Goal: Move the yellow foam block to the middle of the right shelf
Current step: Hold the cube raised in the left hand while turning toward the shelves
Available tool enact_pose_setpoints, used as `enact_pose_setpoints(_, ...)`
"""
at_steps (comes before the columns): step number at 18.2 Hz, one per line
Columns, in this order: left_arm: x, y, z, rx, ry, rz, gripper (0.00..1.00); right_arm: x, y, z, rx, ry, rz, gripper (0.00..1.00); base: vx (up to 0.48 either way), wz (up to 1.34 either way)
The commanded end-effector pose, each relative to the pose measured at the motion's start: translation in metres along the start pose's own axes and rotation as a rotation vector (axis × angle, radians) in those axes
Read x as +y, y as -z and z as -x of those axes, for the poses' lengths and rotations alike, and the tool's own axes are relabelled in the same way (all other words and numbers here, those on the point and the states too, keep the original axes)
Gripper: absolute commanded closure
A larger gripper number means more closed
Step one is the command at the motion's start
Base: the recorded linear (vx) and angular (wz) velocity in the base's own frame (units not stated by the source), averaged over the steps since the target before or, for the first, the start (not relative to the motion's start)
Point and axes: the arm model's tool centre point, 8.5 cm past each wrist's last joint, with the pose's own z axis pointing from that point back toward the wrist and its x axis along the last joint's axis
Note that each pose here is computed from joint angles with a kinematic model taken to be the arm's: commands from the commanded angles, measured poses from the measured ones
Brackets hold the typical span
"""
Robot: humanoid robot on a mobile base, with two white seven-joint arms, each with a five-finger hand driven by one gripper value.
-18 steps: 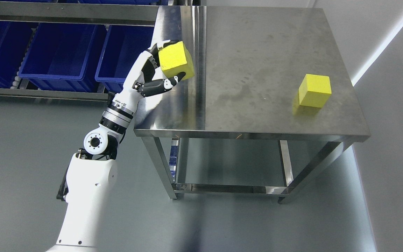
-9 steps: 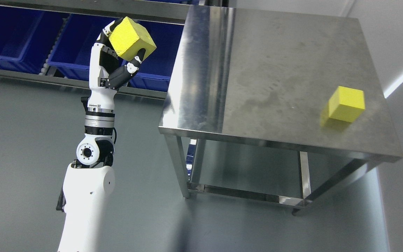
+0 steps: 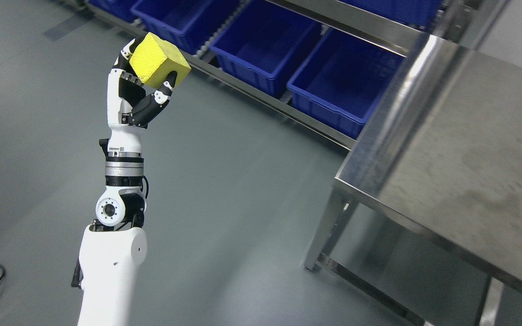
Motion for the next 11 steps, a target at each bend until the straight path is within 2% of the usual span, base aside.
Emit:
enact_pose_setpoints(1, 0.003, 0.001, -0.021, 0.001, 0.007, 0.006, 0.70, -0.011, 0.001, -0.008, -0.021, -0.002, 0.015, 0.00, 0.068, 1.02)
enact_pose_setpoints(7, -0.010, -0.002, -0.024, 0.039, -0.008, 0.041, 0.69, -0.011, 0.001, -0.008, -0.021, -0.002, 0.015, 0.00, 0.066, 0.97)
enact_pose_setpoints(11, -0.010, -0.019, -0.023, 0.060, -0.007, 0.042, 0.69, -0.011, 0.001, -0.008, -0.021, -0.002, 0.015, 0.00, 0.075, 0.69)
